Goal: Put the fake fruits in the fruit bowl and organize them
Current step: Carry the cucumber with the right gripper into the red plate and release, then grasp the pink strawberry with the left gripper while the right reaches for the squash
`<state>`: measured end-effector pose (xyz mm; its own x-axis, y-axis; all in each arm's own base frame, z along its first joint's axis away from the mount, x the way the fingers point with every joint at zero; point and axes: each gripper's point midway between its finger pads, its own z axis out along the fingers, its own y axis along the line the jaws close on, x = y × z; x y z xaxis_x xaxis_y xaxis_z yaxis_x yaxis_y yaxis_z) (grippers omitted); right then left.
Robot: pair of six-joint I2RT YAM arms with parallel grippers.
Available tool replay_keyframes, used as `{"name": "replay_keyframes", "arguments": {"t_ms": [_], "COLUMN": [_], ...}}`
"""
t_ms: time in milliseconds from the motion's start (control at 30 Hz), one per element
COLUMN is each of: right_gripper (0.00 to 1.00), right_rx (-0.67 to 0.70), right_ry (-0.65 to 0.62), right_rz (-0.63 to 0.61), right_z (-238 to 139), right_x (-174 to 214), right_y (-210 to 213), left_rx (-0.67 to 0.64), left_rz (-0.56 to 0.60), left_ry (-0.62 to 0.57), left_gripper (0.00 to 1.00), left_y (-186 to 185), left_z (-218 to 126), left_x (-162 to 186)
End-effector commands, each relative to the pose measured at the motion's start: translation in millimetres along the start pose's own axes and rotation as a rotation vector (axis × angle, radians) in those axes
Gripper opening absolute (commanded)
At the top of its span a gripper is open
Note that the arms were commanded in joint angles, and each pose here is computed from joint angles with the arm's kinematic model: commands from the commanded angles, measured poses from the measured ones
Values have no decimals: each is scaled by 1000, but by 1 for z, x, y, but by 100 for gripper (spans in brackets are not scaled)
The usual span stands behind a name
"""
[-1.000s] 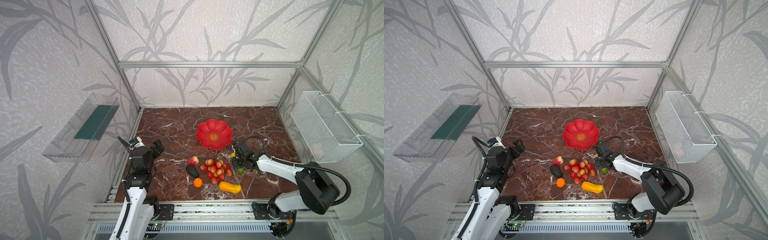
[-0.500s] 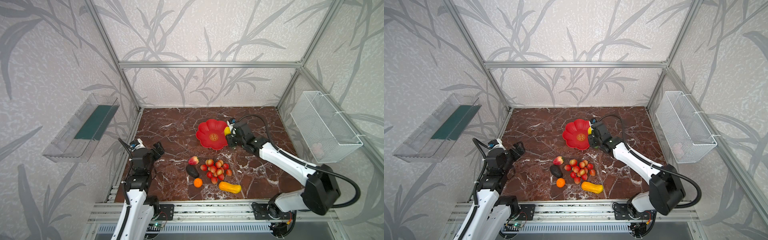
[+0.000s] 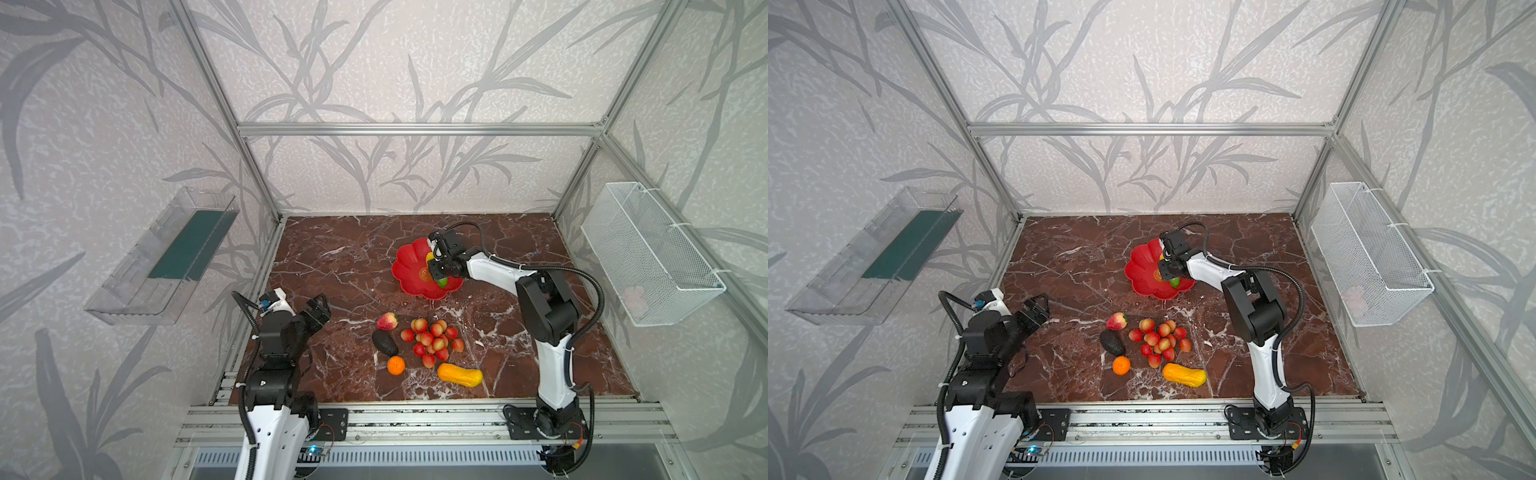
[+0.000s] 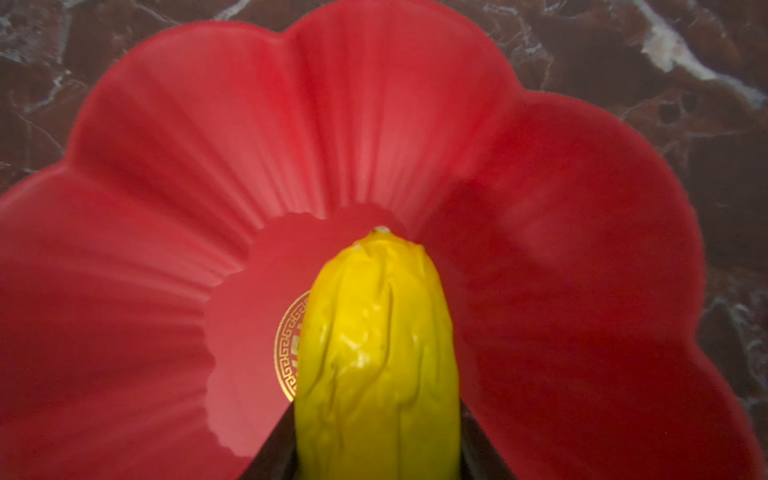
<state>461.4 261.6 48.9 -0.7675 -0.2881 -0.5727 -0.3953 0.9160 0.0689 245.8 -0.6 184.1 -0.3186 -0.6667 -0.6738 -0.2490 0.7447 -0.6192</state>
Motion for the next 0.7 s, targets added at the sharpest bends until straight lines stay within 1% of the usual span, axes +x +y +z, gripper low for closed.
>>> {"name": "replay_keyframes", "arguments": {"t_ms": [0, 67, 100, 133, 233, 333, 400, 500, 600, 667], "right_gripper": [62, 73, 77, 79, 85, 87, 88, 90, 92, 93], "right_rx": [-30, -52, -58, -58, -61, -80, -100, -108, -111, -114], "right_ry": [-17, -15, -28, -46, -140, -195, -211, -190, -176, -179], "right_rz": [14, 28, 36, 42, 52, 60, 73, 93, 126, 144], "right_z": [-1, -7, -15, -24, -62, -99, -122, -142, -158, -169], "right_x": [-13, -15, -19, -22, -32, -22, -6, 32, 70, 89], "right_y": [7, 10, 11, 10, 10, 10, 10, 7, 2, 0], "left_rx": [11, 41, 85, 115, 167, 224, 235, 240, 253, 260], "left_rz": [-23, -24, 2, 8, 0, 37, 120, 292, 414, 474], "left_ry": [68, 81, 89, 96, 166, 241, 287, 356, 465, 538], "left_gripper": [87, 85, 85, 84, 83, 81, 81, 80, 78, 76], "left_y": [2, -3, -11, -16, -27, -43, -57, -79, -96, -103], "left_z": [0, 3, 5, 6, 20, 34, 44, 58, 70, 76], "left_x": [16, 18, 19, 19, 28, 38, 50, 74, 105, 125]}}
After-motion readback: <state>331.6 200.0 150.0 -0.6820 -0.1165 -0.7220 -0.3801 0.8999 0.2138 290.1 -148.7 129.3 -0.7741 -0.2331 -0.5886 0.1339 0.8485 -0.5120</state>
